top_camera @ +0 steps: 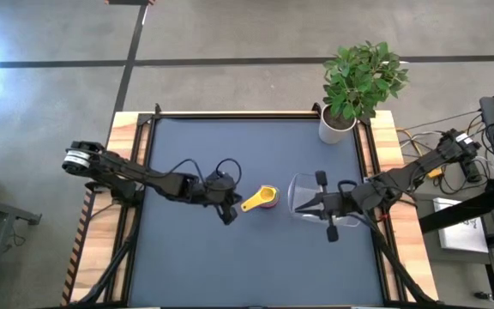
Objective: Nest measuring cups in basket
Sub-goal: Put the nested measuring cups into the transparent bin
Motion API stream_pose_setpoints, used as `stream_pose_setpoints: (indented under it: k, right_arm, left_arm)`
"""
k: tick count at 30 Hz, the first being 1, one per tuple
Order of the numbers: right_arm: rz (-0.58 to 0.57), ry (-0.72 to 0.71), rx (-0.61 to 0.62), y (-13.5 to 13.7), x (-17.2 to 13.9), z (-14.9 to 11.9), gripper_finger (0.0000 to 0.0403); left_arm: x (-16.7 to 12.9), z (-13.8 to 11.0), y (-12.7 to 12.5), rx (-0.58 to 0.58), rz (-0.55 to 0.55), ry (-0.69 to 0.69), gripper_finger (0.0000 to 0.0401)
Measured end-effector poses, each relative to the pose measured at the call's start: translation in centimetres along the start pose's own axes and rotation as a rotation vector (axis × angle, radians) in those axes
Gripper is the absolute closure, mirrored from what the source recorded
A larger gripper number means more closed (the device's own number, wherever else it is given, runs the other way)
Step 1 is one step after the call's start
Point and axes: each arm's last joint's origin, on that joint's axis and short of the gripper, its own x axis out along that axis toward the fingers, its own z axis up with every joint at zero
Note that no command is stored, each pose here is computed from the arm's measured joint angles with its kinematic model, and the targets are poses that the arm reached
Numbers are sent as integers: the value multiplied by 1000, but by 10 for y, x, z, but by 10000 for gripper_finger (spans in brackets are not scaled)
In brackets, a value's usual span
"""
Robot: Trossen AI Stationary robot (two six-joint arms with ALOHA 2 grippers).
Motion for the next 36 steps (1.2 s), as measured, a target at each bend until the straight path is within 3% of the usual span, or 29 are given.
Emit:
stream_pose_setpoints:
  k: [9, 16, 19, 22, 26, 36]
  right_arm:
    - [0, -11, -11, 1, 3, 0, 394]
    - [-1, -18, -21, 1, 4, 1, 394]
    - [0, -14, -23, 2, 5, 0, 394]
    - [0, -16, -22, 2, 4, 1, 394]
    - [0, -14, -22, 2, 4, 0, 394]
    - [2, 1, -25, 2, 5, -1, 394]
  left_arm:
    - [0, 9, -11, 27, -43, -45, 286]
    - [21, 14, -23, 122, -35, -27, 183]
    - [29, 20, -28, 158, 15, 35, 146]
    - [33, 27, -30, 200, 155, 113, 115]
    - [39, 36, -35, 209, 299, 193, 89]
    - [61, 33, -45, 215, 274, 267, 81]
